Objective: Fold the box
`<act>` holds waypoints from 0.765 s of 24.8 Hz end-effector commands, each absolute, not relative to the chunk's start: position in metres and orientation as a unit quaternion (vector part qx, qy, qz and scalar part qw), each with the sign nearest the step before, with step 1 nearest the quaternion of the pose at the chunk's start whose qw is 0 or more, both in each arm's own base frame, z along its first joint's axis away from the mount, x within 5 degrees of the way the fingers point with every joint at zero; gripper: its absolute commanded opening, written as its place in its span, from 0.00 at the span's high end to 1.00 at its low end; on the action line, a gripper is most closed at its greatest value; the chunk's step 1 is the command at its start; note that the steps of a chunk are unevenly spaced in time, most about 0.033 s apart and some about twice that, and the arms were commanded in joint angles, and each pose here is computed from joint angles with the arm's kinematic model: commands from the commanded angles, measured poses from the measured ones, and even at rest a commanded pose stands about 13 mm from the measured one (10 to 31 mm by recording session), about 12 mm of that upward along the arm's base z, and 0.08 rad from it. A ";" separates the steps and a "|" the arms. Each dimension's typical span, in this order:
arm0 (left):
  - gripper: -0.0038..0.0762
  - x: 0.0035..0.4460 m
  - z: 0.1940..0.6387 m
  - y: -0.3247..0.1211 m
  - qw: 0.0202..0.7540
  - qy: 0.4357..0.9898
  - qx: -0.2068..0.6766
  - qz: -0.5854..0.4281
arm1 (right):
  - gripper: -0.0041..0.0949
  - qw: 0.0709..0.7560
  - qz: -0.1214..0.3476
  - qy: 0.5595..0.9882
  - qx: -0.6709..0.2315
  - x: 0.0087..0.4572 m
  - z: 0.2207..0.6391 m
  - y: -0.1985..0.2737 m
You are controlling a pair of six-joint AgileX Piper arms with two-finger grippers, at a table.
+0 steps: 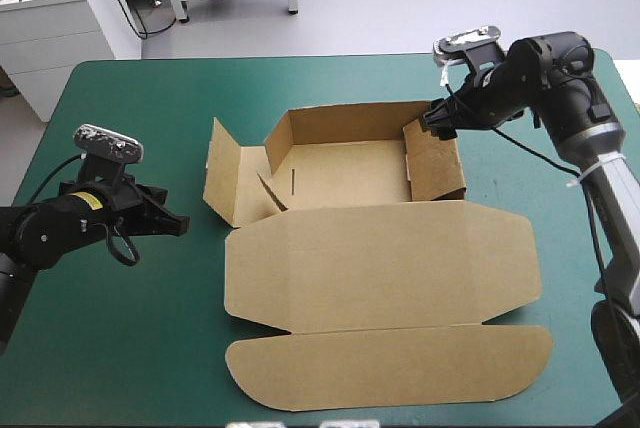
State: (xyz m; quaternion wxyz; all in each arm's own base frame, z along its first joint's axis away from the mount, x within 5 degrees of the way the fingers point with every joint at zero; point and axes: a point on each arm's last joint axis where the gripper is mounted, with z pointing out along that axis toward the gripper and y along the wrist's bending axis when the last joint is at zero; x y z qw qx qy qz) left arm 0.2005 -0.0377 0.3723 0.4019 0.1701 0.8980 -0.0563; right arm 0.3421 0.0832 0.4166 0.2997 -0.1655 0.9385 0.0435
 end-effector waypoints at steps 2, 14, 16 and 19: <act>0.96 0.199 0.389 -0.039 0.447 0.878 0.159 -0.065 | 0.23 0.354 0.033 0.920 -0.164 0.325 0.454 0.076; 0.96 0.197 0.386 -0.039 0.431 0.885 0.163 -0.066 | 0.23 0.257 0.019 0.958 -0.127 0.384 0.380 0.085; 0.96 0.196 0.386 -0.039 0.426 0.887 0.164 -0.067 | 0.23 0.238 0.017 0.963 -0.126 0.394 0.364 0.086; 0.96 0.195 0.384 -0.039 0.416 0.891 0.166 -0.068 | 0.23 0.211 0.028 0.970 -0.118 0.407 0.342 0.085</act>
